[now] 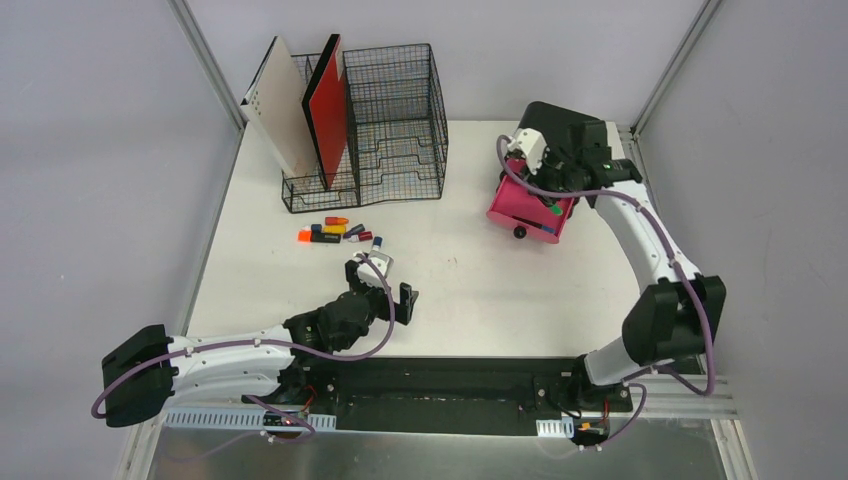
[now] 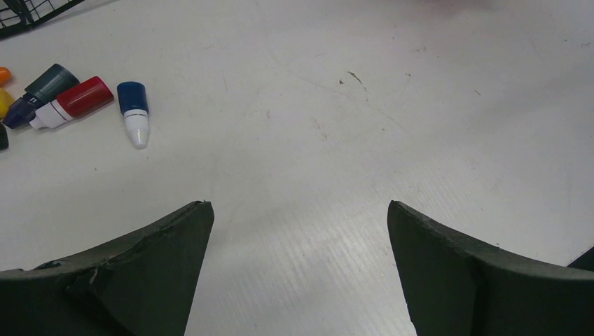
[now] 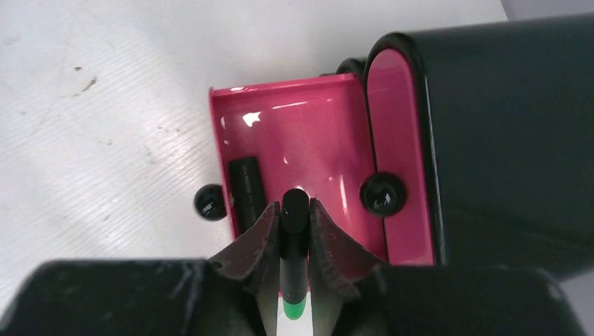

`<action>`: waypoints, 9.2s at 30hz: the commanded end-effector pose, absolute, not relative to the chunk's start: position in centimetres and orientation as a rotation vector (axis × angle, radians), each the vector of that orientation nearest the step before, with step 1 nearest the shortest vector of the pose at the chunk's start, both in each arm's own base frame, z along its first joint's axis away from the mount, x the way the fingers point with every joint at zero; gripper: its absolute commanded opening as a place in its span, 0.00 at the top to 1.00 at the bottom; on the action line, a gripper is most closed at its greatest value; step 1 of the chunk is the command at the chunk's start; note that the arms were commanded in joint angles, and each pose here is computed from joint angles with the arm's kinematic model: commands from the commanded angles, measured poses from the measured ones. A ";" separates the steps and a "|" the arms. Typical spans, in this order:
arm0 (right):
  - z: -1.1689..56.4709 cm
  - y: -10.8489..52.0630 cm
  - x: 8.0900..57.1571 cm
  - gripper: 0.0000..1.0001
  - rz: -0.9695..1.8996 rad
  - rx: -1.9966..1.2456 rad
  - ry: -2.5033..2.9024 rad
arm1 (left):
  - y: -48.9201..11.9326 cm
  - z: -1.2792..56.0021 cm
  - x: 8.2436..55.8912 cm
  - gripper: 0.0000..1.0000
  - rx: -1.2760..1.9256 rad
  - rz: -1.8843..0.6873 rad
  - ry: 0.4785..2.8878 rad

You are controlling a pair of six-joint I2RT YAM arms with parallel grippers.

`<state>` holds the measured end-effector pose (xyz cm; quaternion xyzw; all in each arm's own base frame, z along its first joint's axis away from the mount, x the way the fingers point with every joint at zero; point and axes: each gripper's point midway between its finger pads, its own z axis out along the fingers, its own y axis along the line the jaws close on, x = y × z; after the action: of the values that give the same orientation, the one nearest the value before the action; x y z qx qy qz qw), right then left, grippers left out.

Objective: Organize the desk
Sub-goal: Place the stationery in the drawer, then pick up the stationery from the center of the board.

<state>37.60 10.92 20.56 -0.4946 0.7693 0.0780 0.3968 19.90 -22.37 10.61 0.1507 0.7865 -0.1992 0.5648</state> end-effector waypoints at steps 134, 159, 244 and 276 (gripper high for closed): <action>22.5 9.4 27.8 0.26 0.712 -0.833 1.858 | -1.9 2.5 35.5 0.42 -1.249 0.130 2.461; 22.6 9.5 27.7 0.26 0.714 -0.836 1.854 | -1.6 3.0 33.7 0.96 -1.250 0.130 2.450; 24.2 14.7 26.2 0.25 1.314 -0.663 1.748 | -40.9 19.5 22.6 1.00 0.449 -0.954 1.775; 21.4 16.0 27.6 0.95 1.228 -0.610 1.882 | -47.0 21.7 24.0 1.00 0.366 -0.809 1.775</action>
<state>27.13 16.01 20.47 -0.2216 0.7524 0.4914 0.3787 23.76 -45.96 18.17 0.1730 0.7703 -0.3186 0.5247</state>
